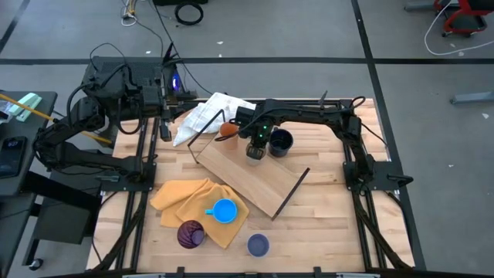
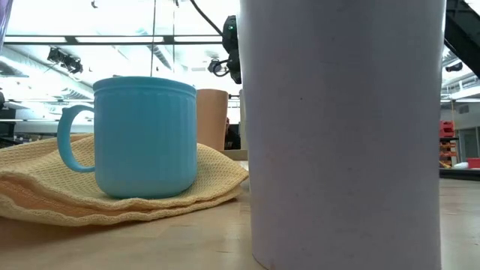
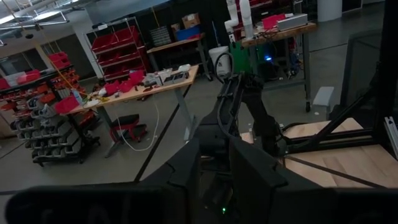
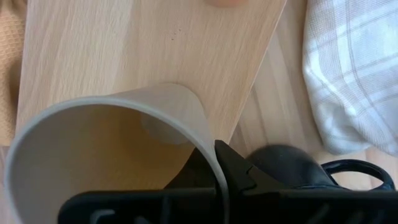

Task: Stack small to large cups/mugs on shelf
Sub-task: Put the white cup on the shelf

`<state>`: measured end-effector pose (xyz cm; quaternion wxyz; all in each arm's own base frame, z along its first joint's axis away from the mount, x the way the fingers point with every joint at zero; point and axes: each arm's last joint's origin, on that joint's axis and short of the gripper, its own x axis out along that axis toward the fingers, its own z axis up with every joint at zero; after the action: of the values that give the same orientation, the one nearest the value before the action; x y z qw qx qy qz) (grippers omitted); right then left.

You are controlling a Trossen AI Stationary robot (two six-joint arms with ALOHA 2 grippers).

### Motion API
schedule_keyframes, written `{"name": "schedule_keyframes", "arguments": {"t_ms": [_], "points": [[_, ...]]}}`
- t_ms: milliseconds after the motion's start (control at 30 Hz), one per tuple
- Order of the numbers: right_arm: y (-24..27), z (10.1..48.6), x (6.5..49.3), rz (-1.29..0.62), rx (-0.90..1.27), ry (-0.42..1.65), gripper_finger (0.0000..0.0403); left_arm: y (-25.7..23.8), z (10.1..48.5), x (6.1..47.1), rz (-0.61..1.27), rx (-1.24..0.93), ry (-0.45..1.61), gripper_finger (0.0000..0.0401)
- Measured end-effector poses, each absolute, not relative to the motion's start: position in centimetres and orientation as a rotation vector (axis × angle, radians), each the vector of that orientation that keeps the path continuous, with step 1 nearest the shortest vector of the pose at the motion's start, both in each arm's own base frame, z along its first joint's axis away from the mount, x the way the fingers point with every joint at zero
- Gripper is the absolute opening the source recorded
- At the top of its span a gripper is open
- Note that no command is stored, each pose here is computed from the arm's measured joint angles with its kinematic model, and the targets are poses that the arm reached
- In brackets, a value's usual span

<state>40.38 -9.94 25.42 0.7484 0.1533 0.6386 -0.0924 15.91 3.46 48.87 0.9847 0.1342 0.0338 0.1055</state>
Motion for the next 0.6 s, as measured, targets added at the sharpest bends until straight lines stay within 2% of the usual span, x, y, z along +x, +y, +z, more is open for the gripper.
{"name": "schedule_keyframes", "arguments": {"t_ms": [300,600], "points": [[-10.08,25.42,40.35,-0.203,0.320,1.397,0.0006,3.45,48.87,15.92,0.212,0.269,0.068,0.0095],[-10.15,25.29,40.40,-0.206,0.308,1.397,0.0054,3.46,48.87,15.91,0.212,0.269,0.068,0.0092]]}}
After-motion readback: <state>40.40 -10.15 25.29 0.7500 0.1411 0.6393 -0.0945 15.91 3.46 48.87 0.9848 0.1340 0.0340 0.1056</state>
